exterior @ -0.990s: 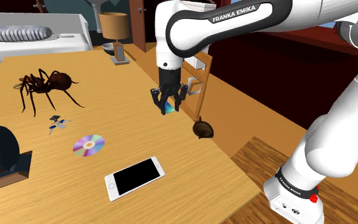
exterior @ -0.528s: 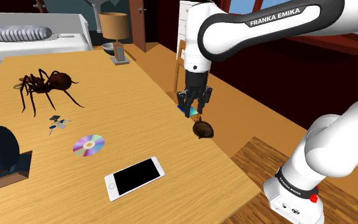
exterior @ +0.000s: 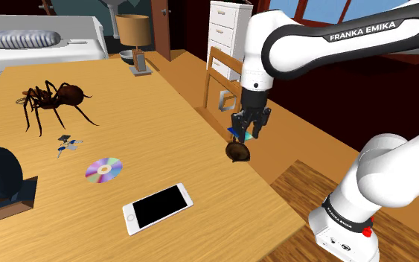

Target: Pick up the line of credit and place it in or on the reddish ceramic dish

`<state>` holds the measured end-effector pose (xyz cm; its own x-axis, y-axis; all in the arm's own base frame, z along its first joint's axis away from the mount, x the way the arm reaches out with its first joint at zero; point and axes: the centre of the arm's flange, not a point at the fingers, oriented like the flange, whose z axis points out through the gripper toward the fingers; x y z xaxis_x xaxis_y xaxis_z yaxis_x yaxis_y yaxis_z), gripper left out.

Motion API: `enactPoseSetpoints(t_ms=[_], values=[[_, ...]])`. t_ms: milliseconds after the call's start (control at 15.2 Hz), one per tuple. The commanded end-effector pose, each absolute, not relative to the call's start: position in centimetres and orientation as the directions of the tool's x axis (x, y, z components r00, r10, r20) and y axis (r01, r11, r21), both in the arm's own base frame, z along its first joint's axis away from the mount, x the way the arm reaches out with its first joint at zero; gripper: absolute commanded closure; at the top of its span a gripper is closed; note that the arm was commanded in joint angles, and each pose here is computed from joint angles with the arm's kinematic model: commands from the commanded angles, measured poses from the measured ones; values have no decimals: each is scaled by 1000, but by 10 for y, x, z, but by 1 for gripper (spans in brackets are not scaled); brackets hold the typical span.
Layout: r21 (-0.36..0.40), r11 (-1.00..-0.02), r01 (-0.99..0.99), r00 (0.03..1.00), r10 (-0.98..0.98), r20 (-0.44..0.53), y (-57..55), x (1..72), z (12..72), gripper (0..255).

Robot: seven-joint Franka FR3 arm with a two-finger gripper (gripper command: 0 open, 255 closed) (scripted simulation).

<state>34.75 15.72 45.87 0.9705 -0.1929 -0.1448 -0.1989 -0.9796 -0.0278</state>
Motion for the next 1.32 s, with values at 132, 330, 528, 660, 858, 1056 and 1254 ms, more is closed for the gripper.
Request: enactPoseSetpoints(t_ms=[132,330,528,660,858,1056,1254], values=[[-28,-980,-199,970,-193,-145,155,347,438,255],[-28,-980,-199,970,-193,-145,155,347,422,255],[-28,-980,-199,970,-193,-145,155,347,406,255],[-28,-980,-199,970,-193,-145,155,347,396,255],[-28,-980,-199,970,-193,-145,155,347,387,255],[-28,-980,-199,970,-193,-145,155,347,387,255],[-28,-980,-199,970,-193,-145,155,347,387,255]])
